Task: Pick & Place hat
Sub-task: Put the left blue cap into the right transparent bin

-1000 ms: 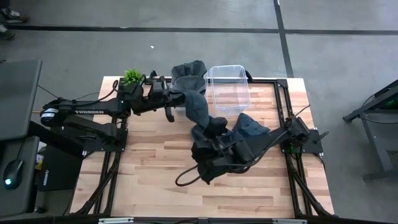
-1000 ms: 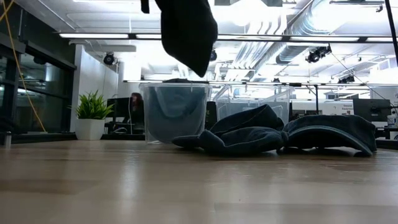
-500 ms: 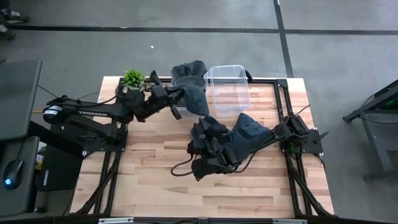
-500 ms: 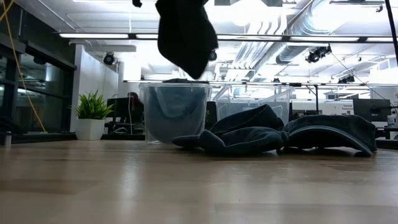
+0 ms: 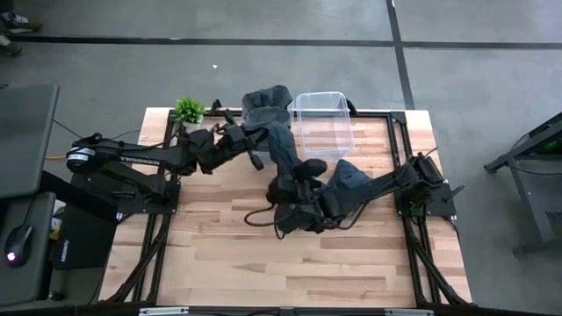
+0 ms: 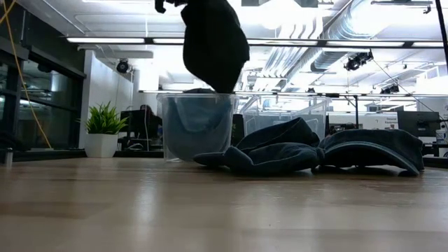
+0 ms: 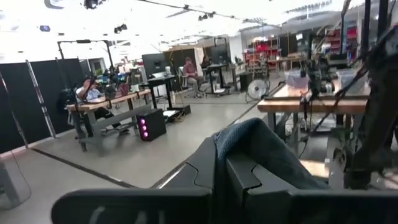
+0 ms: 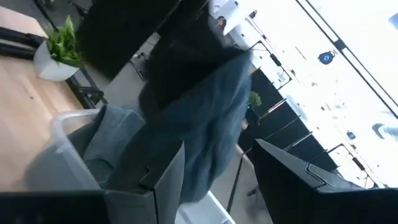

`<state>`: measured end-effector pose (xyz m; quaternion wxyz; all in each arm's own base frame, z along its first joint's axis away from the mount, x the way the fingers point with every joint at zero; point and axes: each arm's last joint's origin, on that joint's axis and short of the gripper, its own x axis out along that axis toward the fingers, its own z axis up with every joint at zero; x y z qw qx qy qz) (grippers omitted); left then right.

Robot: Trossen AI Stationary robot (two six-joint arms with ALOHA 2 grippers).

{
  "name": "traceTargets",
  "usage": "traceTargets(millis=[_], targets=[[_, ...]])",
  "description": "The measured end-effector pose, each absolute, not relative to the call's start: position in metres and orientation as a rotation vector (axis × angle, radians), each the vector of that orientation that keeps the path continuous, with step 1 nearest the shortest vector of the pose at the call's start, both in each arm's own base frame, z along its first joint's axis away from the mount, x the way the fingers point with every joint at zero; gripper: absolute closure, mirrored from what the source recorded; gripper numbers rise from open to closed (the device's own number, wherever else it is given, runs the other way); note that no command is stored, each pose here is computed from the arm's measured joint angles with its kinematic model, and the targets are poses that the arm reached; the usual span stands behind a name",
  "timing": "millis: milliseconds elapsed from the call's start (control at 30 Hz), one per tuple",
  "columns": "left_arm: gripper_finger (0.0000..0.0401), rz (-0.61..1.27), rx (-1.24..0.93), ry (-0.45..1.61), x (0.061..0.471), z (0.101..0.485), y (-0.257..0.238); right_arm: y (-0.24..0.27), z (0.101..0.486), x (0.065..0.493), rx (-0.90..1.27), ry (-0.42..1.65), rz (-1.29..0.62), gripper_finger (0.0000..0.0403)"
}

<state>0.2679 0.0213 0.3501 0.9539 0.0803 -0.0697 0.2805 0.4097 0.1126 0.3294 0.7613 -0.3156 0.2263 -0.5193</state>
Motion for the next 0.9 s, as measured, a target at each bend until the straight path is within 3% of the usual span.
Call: traceTargets(millis=[233, 567, 900], targets=[[0.0401, 0.554, 0.208, -0.110, 0.269, 0.348, 0.021, 0.104, 0.346, 0.405, -0.570, 0.442, -0.988, 0.0219], [0.0401, 0.535, 0.245, -0.102, 0.269, 0.348, 0.020, 0.107, 0.345, 0.405, -0.474, 0.399, -0.927, 0.0219], [0.0401, 0.503, 0.349, -0.044, 0.270, 0.344, 0.015, 0.098, 0.340, 0.404, -0.534, 0.463, -0.953, 0.0213]])
